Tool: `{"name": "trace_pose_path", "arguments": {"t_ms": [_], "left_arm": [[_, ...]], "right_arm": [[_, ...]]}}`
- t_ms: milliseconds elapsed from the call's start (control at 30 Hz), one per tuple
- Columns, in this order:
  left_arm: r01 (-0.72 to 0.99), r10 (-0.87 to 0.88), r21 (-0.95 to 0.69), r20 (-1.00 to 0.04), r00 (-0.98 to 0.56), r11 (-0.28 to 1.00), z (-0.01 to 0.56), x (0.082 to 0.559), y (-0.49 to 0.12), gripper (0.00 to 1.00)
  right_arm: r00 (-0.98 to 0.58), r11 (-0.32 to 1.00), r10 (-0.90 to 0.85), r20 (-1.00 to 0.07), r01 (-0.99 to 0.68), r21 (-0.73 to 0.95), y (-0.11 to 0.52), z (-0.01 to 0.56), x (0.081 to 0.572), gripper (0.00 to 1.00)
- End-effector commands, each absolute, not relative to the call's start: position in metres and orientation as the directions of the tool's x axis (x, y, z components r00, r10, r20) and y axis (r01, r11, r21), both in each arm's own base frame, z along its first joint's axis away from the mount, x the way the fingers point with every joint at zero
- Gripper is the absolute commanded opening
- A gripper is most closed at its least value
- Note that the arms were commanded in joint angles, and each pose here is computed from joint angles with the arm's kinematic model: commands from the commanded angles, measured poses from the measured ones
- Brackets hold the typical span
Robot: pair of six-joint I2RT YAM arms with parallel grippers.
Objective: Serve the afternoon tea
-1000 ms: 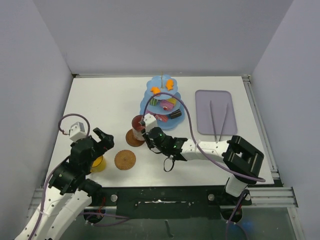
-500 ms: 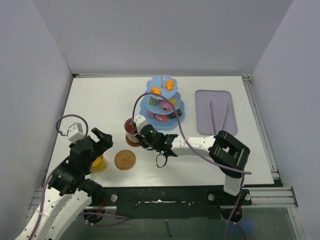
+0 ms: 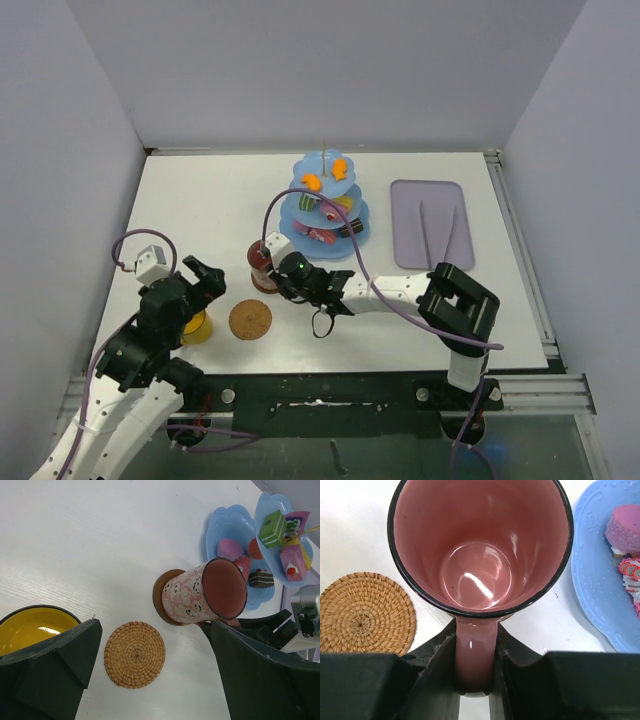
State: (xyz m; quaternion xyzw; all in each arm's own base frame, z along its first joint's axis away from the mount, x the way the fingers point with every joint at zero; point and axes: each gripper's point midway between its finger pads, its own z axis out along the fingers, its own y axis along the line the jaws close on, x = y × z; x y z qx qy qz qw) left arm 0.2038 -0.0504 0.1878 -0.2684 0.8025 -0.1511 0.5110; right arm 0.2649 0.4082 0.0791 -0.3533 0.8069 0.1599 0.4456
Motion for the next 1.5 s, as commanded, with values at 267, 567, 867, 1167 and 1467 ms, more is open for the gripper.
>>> {"name": "trace_pose_path", "arguments": {"t_ms": [267,567,867,1167,1467], "left_arm": [[-0.270,-0.594,-0.530,-0.739,-0.318,0.804,0.193,0.206,-0.052,0.91],[-0.267,-0.591,-0.527,-0.739,-0.324,0.807,0.192,0.206,-0.053,0.91],[-0.276,-0.597,-0.531,-0.737,-0.316,0.802,0.192,0.205,-0.052,0.91],[-0.321,-0.625,-0.543,-0.732,-0.272,0.776,0.195,0.202,-0.042,0.91],[-0.449,-0.670,-0.547,-0.722,-0.176,0.707,0.190,0.193,-0.015,0.91]], "right_arm": [[-0.271,0.718,-0.305,-0.913,-0.695,-0.034,0.423,0.138,0.274,0.48],[-0.243,0.734,-0.298,-0.923,-0.677,-0.059,0.409,0.162,0.269,0.56],[-0.259,0.760,-0.158,-0.953,-0.648,0.050,0.388,0.215,0.228,0.59],[-0.405,0.742,-0.200,-0.892,-0.657,0.132,0.399,0.176,0.145,0.46],[-0.446,0.715,-0.322,-0.835,-0.693,0.095,0.423,0.127,0.140,0.27]]}}
